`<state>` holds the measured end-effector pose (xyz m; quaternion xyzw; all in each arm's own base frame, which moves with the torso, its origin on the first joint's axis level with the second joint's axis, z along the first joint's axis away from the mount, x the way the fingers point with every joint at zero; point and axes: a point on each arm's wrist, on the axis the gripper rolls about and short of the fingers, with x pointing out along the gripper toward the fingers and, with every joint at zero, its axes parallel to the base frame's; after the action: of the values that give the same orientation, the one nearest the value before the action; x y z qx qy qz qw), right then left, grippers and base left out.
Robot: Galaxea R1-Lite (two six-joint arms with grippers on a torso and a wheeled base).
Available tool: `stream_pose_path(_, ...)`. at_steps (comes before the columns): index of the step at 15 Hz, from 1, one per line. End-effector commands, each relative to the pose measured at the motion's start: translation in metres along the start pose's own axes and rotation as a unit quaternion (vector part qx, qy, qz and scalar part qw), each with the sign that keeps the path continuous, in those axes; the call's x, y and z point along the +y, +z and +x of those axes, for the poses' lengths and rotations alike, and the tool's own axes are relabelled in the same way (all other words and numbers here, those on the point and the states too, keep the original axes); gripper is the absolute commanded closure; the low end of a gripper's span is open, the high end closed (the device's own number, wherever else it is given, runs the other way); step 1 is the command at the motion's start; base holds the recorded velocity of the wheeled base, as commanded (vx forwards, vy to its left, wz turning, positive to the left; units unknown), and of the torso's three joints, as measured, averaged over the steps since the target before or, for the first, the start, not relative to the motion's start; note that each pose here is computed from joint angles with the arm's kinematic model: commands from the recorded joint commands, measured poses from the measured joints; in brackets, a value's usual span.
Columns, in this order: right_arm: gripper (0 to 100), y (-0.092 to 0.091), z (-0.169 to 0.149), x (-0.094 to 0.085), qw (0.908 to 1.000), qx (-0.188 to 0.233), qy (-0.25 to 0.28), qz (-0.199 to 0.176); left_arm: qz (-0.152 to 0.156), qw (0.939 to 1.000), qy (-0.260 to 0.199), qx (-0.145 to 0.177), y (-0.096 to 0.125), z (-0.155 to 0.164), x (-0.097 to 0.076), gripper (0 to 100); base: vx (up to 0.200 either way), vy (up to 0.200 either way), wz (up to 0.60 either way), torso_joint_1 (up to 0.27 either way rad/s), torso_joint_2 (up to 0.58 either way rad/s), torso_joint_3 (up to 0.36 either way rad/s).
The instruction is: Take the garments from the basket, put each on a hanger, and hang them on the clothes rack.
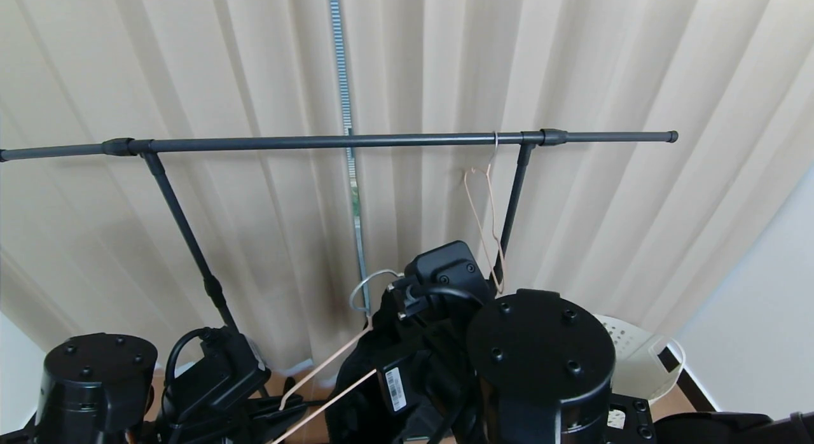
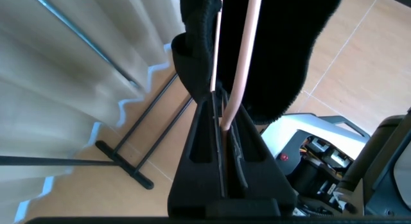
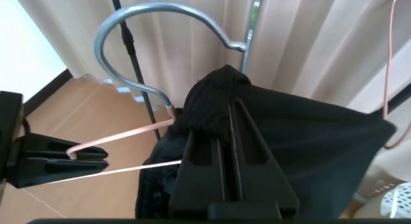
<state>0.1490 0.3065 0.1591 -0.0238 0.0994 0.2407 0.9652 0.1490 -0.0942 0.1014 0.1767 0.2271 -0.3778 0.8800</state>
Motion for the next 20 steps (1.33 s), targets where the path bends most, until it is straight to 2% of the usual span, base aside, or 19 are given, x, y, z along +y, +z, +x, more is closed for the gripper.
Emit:
stream_pose_path(1, 100, 0.0, -0.002, 0.005, 0.9999, -0.005, 0.009, 0.004, 0.001, 1.0, 0.001, -0.004, 0.0, -0.001, 0.0, 100, 0.0, 0.0, 0.0, 0.0, 0.0, 0.0)
stream_pose_path(5, 100, 0.008, 0.005, 0.001, 0.9997, -0.018, -0.003, 0.016, 0.006, 0.9996, 0.007, -0.028, -0.001, -0.003, -0.001, 100, 0.0, 0.0, 0.0, 0.0, 0.0, 0.0)
stream_pose_path(8, 100, 0.019, 0.017, -0.014, 0.9985, -0.031, -0.032, 0.032, 0.01, 0.9989, 0.012, -0.045, 0.0, -0.006, -0.002, 100, 0.0, 0.0, 0.0, 0.0, 0.0, 0.0)
stream_pose_path(10, 100, 0.023, 0.018, -0.018, 0.9977, -0.04, -0.037, 0.039, 0.01, 0.9988, 0.012, -0.046, 0.0, -0.007, -0.002, 100, 0.0, 0.0, 0.0, 0.0, 0.0, 0.0)
stream_pose_path(11, 0, 0.024, 0.019, -0.021, 0.9973, -0.045, -0.041, 0.042, 0.01, 0.9988, 0.012, -0.046, -0.001, -0.007, -0.002, 100, 0.0, 0.0, 0.0, 0.0, 0.0, 0.0)
stream_pose_path(13, 0, 0.031, 0.022, -0.031, 0.9958, -0.053, -0.056, 0.048, 0.012, 0.9983, 0.015, -0.055, 0.001, -0.008, -0.002, 100, 0.0, 0.0, 0.0, 0.0, 0.0, 0.0)
stream_pose_path(15, 0, 0.035, 0.02, -0.034, 0.9952, -0.059, -0.057, 0.052, 0.014, 0.9978, 0.015, -0.063, 0.002, -0.011, -0.002, 100, 0.0, 0.0, 0.0, 0.0, 0.0, 0.0)
stream_pose_path(18, 0, 0.029, 0.019, -0.029, 0.9964, -0.05, -0.051, 0.045, 0.015, 0.9978, 0.012, -0.063, 0.001, -0.012, -0.004, 100, 0.0, 0.0, 0.0, 0.0, 0.0, 0.0)
stream_pose_path(20, 0, 0.027, 0.016, -0.024, 0.997, -0.048, -0.042, 0.043, 0.017, 0.997, 0.016, -0.073, 0.004, -0.012, -0.003, 100, 0.0, 0.0, 0.0, 0.0, 0.0, 0.0)
